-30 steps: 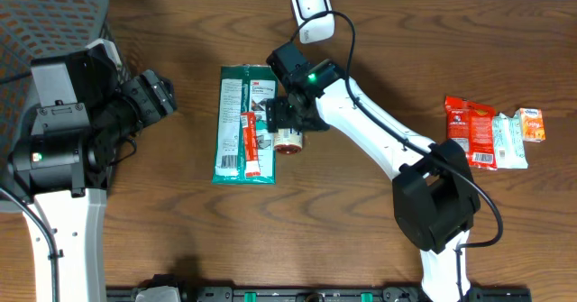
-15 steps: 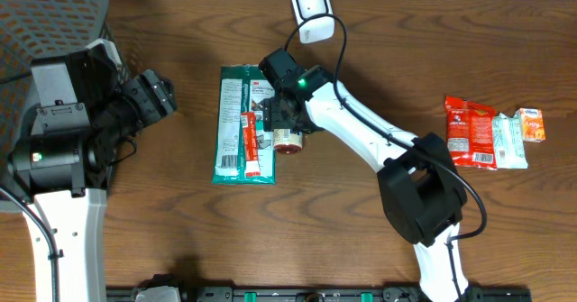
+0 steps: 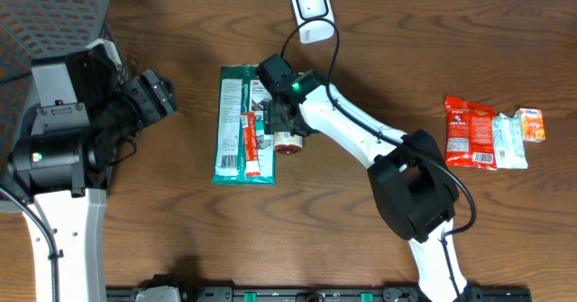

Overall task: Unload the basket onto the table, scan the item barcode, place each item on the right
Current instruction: 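Grasp the green-capped jar by its cap with the right gripper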

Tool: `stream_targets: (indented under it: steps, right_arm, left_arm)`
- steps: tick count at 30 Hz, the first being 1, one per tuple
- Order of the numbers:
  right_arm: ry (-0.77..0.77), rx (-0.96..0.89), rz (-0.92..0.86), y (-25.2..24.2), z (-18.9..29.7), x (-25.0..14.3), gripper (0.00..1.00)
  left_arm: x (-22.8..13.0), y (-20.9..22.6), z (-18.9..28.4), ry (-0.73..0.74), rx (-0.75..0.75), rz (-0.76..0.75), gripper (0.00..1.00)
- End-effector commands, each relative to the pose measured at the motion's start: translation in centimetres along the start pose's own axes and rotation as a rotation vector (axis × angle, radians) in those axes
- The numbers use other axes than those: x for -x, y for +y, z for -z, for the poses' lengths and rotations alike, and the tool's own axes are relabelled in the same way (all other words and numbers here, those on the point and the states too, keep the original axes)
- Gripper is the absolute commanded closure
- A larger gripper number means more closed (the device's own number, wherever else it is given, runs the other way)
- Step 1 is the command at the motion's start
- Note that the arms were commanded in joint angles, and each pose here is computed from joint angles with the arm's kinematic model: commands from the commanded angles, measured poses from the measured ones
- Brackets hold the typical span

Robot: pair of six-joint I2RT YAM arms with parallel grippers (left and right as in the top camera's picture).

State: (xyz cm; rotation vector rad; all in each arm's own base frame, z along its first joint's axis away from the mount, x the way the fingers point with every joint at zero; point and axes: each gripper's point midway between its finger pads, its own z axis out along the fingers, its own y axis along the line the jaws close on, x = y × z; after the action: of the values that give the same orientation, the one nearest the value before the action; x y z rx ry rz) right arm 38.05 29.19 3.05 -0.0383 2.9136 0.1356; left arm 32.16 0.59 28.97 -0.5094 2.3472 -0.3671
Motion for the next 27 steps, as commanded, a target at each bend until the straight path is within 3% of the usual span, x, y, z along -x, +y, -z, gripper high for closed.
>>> stream_targets:
  steps: [1,6,10,14,18,27]
  right_arm:
    - [-0.010,-0.017,-0.010,-0.1,0.0,0.2,0.20]
    - [0.009,-0.070,0.005,-1.3,0.0,-0.3,0.21]
    - [0.034,-0.066,0.000,-2.0,0.0,-0.4,0.39]
    - [0.046,-0.049,-0.012,-2.1,-0.1,-0.2,0.45]
    - [0.036,-0.049,0.071,-2.8,0.6,0.4,0.48]
    - [0.013,-0.208,0.076,-9.3,3.7,2.2,0.46]
  left_arm:
    - [0.1,0.0,0.1,-0.004,-0.002,-0.003,0.18]
    - [0.2,0.0,0.1,-0.004,-0.002,-0.003,0.18]
    - [0.2,0.0,0.1,-0.004,-0.002,-0.003,0.18]
    - [0.2,0.0,0.1,-0.004,-0.002,-0.003,0.18]
    - [0.2,0.0,0.1,-0.004,-0.002,-0.003,0.18]
    - [0.2,0.0,0.1,-0.004,-0.002,-0.003,0.17]
